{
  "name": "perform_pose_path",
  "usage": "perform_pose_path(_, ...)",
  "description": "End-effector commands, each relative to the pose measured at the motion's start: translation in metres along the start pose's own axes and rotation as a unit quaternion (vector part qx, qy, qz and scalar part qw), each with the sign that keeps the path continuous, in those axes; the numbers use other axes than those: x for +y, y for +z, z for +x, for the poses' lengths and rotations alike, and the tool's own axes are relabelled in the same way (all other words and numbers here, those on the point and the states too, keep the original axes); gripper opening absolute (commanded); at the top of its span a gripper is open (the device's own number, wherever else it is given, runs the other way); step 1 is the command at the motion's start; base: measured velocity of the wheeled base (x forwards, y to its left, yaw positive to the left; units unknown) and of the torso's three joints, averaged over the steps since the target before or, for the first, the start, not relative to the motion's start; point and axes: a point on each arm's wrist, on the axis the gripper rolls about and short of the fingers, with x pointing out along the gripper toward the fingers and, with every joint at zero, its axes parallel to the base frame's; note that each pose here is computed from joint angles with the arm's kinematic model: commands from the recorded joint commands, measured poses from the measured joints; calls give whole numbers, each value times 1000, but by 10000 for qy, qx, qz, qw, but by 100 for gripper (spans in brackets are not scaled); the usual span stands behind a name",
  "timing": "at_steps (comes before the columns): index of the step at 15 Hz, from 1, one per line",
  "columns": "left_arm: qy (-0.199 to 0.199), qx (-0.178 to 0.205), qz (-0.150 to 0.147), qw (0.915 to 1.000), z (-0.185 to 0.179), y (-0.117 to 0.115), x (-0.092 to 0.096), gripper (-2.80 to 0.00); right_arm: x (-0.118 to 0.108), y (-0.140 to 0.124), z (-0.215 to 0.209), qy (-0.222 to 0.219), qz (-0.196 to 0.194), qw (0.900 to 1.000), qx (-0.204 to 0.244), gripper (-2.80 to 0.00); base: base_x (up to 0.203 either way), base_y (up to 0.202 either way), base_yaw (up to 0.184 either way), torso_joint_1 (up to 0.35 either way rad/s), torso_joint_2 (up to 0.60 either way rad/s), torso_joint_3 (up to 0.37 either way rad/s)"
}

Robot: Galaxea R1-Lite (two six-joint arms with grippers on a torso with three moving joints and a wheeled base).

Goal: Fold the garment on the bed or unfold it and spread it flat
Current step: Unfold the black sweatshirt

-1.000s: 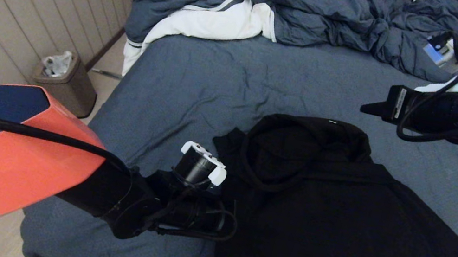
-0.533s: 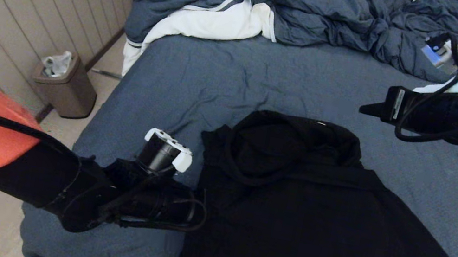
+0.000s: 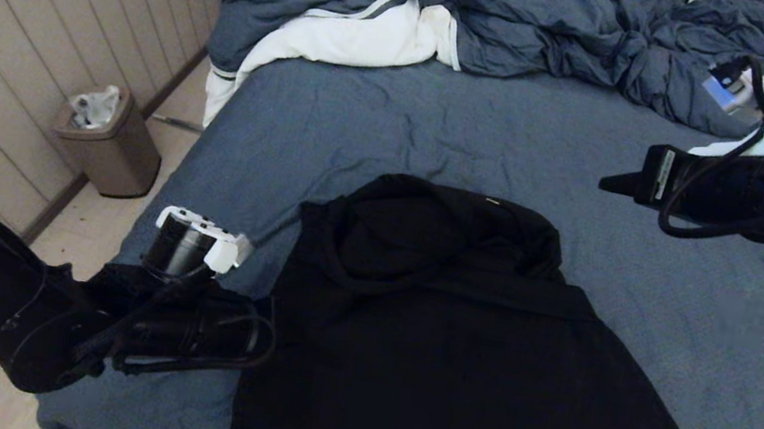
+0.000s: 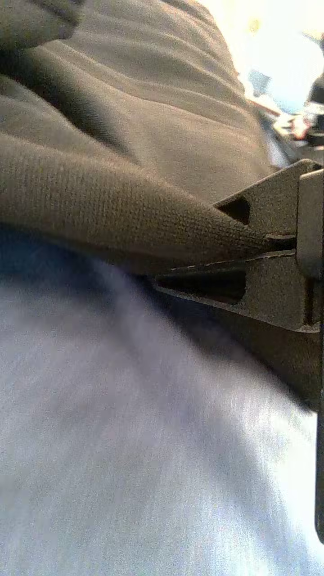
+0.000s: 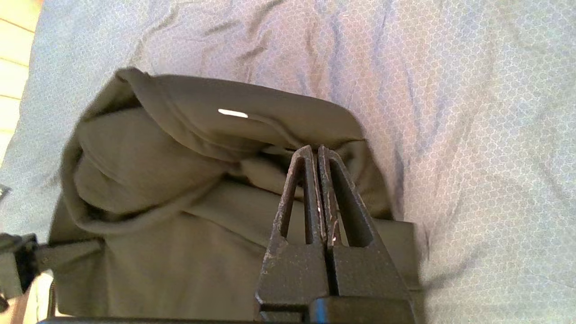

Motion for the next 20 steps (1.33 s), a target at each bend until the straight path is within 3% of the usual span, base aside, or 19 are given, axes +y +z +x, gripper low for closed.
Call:
perform_pose_path(1, 35, -81, -56, 9999, -6, 2, 5, -280, 0, -1, 1, 5, 16, 10000, 20, -280, 0, 0, 0, 0, 0, 0)
perform_pose_path(4, -87, -196, -26, 9998, -6, 4, 1, -280, 0, -1, 1, 10, 16, 10000, 31, -280, 0, 0, 0, 0, 0, 0)
perform_pose_path(5, -103, -193, -19, 9998, -5, 4, 1, 0, 0, -2, 2, 7, 12, 10000, 51, -280, 0, 0, 0, 0, 0, 0)
perform_pose_path(11, -394, -448, 123, 9981, -16, 15, -2, 0, 0, -1, -1, 6, 7, 10000, 12, -280, 0, 0, 0, 0, 0, 0)
perform_pose_path(15, -285, -1210, 159, 9921, -54, 44, 10, 0, 1, -2, 0, 17, 7, 10000, 38, -280, 0, 0, 0, 0, 0, 0)
perform_pose_path(18, -210, -2066, 125, 9781, -101, 70, 15, 0, 3, -4, 2, 59, 4, 9999, 82, -280, 0, 0, 0, 0, 0, 0)
perform_pose_path(19, -217, -2219, 128, 9747, -112, 72, 15, -280, 5, -6, 4, 105, -4, 9999, 135, -280, 0, 0, 0, 0, 0, 0)
perform_pose_path(20, -217, -2247, 110, 9741, -116, 70, 15, -280, 11, -9, 6, 196, -39, 9996, 181, -280, 0, 0, 0, 0, 0, 0)
